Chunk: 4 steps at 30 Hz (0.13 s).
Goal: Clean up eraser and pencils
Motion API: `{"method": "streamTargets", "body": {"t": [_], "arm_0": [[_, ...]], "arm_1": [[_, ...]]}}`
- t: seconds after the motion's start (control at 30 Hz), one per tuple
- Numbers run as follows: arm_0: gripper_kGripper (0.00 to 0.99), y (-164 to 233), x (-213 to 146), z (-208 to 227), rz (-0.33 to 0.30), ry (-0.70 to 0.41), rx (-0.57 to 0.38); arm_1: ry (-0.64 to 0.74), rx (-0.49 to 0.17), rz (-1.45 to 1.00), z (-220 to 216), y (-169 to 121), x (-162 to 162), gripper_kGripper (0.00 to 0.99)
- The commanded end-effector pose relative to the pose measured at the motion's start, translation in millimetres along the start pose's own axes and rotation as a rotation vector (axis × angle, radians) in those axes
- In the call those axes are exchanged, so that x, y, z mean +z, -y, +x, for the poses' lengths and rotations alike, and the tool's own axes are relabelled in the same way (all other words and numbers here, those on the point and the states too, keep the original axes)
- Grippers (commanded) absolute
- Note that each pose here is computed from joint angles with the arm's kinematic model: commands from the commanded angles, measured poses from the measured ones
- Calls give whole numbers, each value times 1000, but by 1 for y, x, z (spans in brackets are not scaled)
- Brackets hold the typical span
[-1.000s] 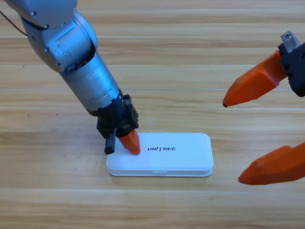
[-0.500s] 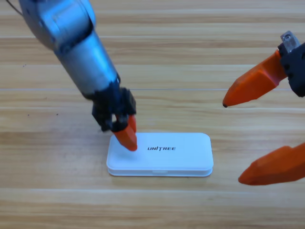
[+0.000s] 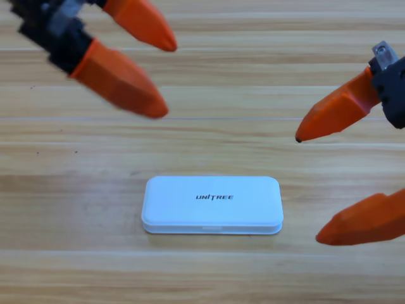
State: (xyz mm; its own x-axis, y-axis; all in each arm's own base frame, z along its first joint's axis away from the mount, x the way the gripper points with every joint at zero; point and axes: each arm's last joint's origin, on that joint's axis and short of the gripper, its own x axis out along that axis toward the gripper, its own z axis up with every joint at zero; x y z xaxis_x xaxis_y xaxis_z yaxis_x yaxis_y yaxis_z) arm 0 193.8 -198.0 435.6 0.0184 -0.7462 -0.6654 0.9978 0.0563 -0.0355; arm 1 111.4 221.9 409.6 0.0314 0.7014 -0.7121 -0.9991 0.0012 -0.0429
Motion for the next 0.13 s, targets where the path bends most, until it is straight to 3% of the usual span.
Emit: {"method": "streamTargets", "body": {"t": [0.03, 0.13], "arm_0": [[990, 38, -9, 17, 69, -32, -137], [990, 55, -18, 22, 127, -44, -178]], "arm_1": [[-53, 52, 14, 26, 2, -2, 945], [-53, 54, 14, 26, 2, -2, 945]]}}
